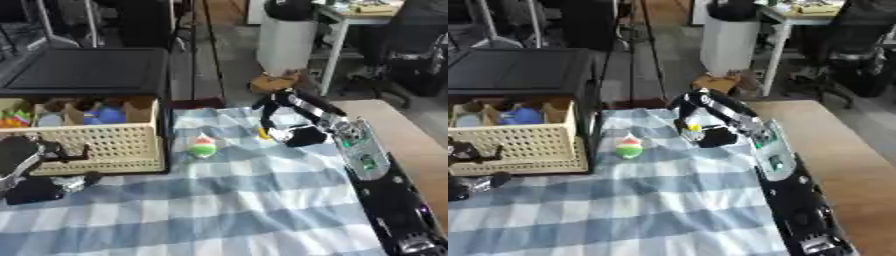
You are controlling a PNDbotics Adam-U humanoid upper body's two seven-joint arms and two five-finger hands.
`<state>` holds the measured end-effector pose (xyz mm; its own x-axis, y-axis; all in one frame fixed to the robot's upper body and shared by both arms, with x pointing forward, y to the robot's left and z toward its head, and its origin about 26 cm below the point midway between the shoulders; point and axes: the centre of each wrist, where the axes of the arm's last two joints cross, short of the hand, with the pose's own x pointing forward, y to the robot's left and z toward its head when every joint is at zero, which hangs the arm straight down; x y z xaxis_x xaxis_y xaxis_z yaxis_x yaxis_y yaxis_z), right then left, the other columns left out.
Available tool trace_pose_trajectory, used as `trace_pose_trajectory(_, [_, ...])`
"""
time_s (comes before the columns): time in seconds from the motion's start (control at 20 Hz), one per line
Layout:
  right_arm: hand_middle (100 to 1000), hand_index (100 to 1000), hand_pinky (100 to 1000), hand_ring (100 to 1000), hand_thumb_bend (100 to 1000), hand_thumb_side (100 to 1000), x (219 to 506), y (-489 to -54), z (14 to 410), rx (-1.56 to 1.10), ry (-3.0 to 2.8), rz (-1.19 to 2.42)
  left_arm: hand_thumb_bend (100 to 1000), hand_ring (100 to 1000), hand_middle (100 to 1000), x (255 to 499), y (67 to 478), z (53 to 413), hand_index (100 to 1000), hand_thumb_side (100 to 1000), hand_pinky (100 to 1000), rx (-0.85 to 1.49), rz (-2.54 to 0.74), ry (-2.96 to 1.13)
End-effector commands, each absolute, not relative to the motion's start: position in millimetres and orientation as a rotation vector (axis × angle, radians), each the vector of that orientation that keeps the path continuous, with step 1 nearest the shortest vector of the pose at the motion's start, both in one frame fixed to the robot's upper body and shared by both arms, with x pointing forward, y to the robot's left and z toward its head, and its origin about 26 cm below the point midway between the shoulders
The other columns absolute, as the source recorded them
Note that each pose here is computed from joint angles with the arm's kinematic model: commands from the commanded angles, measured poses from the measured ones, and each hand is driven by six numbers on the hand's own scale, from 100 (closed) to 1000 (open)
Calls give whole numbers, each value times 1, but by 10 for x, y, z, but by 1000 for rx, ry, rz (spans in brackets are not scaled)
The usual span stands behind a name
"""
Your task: Pick up objects from table and place into drawer.
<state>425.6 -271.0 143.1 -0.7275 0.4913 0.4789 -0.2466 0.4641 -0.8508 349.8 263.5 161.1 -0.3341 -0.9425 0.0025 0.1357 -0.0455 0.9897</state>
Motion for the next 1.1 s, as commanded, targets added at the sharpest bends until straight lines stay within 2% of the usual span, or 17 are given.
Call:
trace_pose_trajectory(0.05, [495,782,676,624,100,302,4259,-2772,1573,-237,-2024,1333,675,100,100,3371,2598,1653,310,1000,100,914,-1574,-1336])
trace_pose_trajectory(0.5, [495,782,676,624,100,300,4248,-2801,1558,-245,-2015,1328,654,100,100,2968,2550,1916,315,1000,100,926,-1578,-1466])
trace_pose_trajectory(0.75, [495,782,676,624,100,300,4243,-2809,1550,-246,-2011,1327,632,100,100,2918,2605,1919,339,1000,100,939,-1554,-1508])
trace_pose_trajectory(0.8, [495,782,677,624,100,299,4242,-2808,1550,-246,-2011,1327,621,100,100,2913,2615,1910,362,1000,100,940,-1548,-1512])
trace_pose_trajectory(0.95, [495,782,677,624,100,298,4243,-2809,1548,-247,-2010,1327,581,100,100,2901,2637,1879,548,1000,105,935,-1529,-1520])
trace_pose_trajectory(1.1, [495,782,677,624,100,295,4244,-2819,1543,-250,-2007,1324,552,100,100,2891,2655,1853,652,1000,138,930,-1506,-1533])
